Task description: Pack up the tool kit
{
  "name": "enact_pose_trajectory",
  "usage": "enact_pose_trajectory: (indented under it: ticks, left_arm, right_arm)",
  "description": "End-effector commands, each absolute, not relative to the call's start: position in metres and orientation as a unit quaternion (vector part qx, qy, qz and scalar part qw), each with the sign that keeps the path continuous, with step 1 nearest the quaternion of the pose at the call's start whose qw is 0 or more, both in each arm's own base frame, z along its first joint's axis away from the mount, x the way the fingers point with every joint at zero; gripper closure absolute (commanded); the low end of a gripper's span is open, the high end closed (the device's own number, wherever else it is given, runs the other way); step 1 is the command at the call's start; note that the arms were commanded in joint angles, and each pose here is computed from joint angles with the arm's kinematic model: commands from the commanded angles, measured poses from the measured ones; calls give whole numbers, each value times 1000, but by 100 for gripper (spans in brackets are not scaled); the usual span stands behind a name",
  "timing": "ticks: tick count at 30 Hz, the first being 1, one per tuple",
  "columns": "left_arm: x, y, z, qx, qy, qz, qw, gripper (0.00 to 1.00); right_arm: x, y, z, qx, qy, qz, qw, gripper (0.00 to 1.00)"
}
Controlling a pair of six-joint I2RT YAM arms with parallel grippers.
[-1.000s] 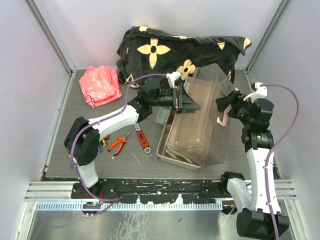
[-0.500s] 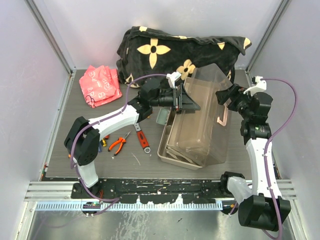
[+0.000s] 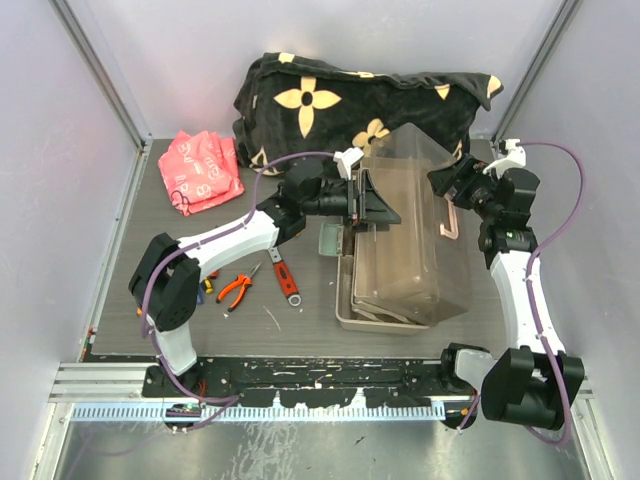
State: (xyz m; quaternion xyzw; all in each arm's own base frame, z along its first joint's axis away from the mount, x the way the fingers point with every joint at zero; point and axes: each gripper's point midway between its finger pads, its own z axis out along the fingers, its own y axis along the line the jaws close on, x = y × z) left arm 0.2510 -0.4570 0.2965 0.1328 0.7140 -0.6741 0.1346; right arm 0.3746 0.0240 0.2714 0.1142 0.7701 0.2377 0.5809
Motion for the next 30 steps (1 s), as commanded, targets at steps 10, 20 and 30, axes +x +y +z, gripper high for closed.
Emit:
enact_pose_trajectory:
  ticks: [10, 20, 30]
  left_arm:
    - [232, -463, 376, 210, 621, -725, 209, 18]
    - [242, -467, 397, 209, 614, -724, 236, 18]
    - [261, -477, 401, 193, 621, -715, 256, 18]
  right_arm:
    - [339, 29, 336, 65, 759, 202, 615, 11]
    - [264, 32, 389, 37, 726, 165, 667, 7]
    - [196, 40, 375, -22, 724, 125, 678, 0]
